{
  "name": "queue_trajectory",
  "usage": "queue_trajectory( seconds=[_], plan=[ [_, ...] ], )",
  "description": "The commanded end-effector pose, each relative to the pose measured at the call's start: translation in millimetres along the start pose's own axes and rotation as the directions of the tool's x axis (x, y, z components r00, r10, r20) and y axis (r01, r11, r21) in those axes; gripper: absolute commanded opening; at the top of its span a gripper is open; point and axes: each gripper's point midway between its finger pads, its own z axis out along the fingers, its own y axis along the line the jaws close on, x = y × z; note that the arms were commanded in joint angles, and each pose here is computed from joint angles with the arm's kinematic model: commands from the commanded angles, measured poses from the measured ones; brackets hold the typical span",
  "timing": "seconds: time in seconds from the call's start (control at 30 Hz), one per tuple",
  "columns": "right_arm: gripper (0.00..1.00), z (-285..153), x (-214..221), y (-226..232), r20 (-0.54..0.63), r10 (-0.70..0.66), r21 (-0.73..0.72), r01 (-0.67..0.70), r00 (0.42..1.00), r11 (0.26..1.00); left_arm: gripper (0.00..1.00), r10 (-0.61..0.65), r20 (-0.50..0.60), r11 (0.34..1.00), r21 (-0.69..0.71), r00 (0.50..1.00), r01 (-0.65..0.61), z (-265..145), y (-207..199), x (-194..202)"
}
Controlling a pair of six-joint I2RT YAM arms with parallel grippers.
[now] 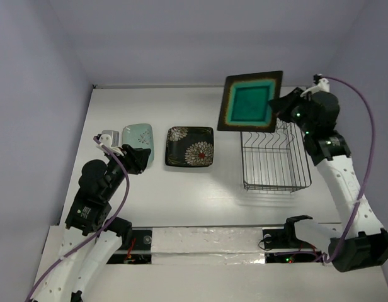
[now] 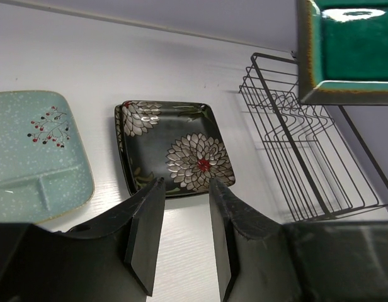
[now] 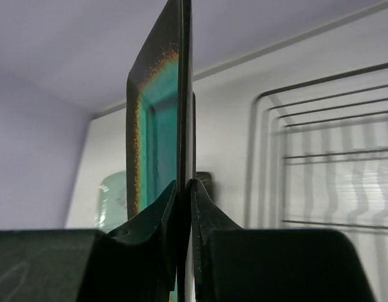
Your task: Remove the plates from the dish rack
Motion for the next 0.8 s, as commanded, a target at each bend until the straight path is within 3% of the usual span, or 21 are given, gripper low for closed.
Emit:
queue_trajectory(
  seconds=[0.0, 0.13, 0.33, 0.77],
  plan=[
    [0.0, -16, -55, 115, 0.222, 0.198, -0.45, -0.079, 0.955, 0.889, 0.31, -0.002, 0.043, 1.0, 0.026, 0.999, 0.001, 2, -5, -10],
    [0.0, 25, 16, 132, 0.079, 0.352, -0.495, -0.269, 0.933, 0.826, 0.31, -0.004, 0.047, 1.0, 0.025, 0.999, 0.003, 2, -5, -11],
    [0.0, 57, 71, 162, -0.004, 0.481, -0.52, -0.413, 0.877, 0.748, 0.31, -0.002, 0.049, 1.0, 0.023, 0.999, 0.001, 1, -4, -11],
    [0.0, 118, 182, 124, -0.122, 0.497, -0.349, -0.506, 0.859, 0.789, 0.31, -0.003, 0.047, 1.0, 0.021, 0.999, 0.002, 2, -3, -11]
  ],
)
